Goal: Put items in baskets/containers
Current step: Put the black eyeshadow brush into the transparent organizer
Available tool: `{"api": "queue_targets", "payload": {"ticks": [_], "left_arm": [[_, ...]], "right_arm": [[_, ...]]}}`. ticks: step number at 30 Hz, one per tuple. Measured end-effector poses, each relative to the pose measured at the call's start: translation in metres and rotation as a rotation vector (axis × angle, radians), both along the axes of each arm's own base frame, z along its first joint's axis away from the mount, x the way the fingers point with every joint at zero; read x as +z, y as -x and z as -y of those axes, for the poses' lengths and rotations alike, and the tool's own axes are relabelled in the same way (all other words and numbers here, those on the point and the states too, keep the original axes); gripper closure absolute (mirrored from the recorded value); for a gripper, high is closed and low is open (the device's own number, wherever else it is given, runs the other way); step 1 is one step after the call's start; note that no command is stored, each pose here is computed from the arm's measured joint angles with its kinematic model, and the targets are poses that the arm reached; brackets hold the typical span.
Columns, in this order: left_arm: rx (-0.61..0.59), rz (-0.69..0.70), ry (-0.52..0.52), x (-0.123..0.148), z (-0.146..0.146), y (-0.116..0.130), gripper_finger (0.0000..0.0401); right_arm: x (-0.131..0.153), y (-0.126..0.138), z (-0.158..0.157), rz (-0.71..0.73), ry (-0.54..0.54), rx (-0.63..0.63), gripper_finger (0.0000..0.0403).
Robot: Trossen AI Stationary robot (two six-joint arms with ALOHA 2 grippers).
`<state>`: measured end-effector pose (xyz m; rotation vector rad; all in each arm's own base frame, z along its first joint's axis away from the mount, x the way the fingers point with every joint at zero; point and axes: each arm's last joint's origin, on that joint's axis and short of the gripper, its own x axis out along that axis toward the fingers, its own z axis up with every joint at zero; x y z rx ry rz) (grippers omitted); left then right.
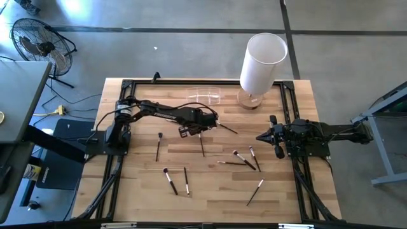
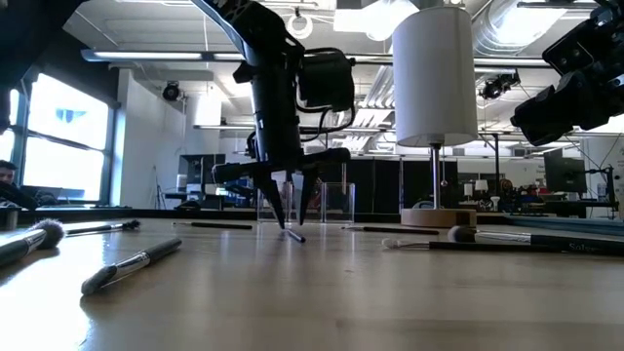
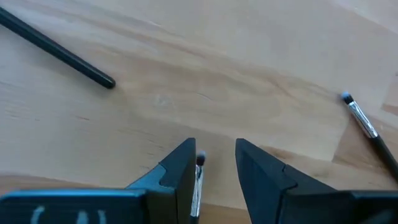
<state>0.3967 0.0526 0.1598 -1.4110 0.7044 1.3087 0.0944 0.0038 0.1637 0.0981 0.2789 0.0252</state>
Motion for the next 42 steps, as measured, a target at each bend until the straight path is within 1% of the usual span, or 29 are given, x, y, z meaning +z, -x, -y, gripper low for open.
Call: {"api": "queue_targets", "payload": {"ticks": [4, 7, 12, 20, 22, 26, 35, 38, 42], "left_arm": [[-0.002, -0.017, 0.027, -0.0006, -0.0026, 0.0021, 0.0288], [-0.043, -0.028, 0.024, -0.0044, -0.0018, 0.0005, 0.0288], [-0.063, -0.030, 0.052, -0.0064, -0.0012, -0.0003, 0.0288], [-0.062, -0.034, 0.035, -0.0071, -0.0014, -0.0003, 0.0288], [-0.080, -0.038, 0.033, -0.0073, -0.0013, -0.0004, 0.0288], [-0.105, -0.040, 0.047, -0.0076, -0.0009, -0.0004, 0.0288], [-0.106, -0.041, 0.049, -0.0081, -0.0008, -0.0003, 0.0289], [-0.108, -0.043, 0.055, -0.0083, -0.0008, -0.0001, 0.0299], [-0.116, -0.051, 0.061, -0.0089, -0.0005, 0.0006, 0.0333]], "right_arm": [[0.0000, 0.0000, 0.0000, 0.000, 0.000, 0.000, 0.0402], [0.0000, 0.0000, 0.0000, 0.000, 0.000, 0.000, 0.0402], [0.0001, 0.0000, 0.0000, 0.001, 0.000, 0.000, 0.0402], [0.0001, 0.0000, 0.0000, 0.000, 0.000, 0.000, 0.0402], [0.0001, 0.0000, 0.0000, 0.000, 0.000, 0.000, 0.0402], [0.0001, 0.0000, 0.0000, 0.000, 0.000, 0.000, 0.0402], [0.0001, 0.0000, 0.0000, 0.000, 0.000, 0.000, 0.0402], [0.0001, 0.0000, 0.0000, 0.000, 0.000, 0.000, 0.0402], [0.0001, 0.0000, 0.0000, 0.000, 0.000, 0.000, 0.0402]]}}
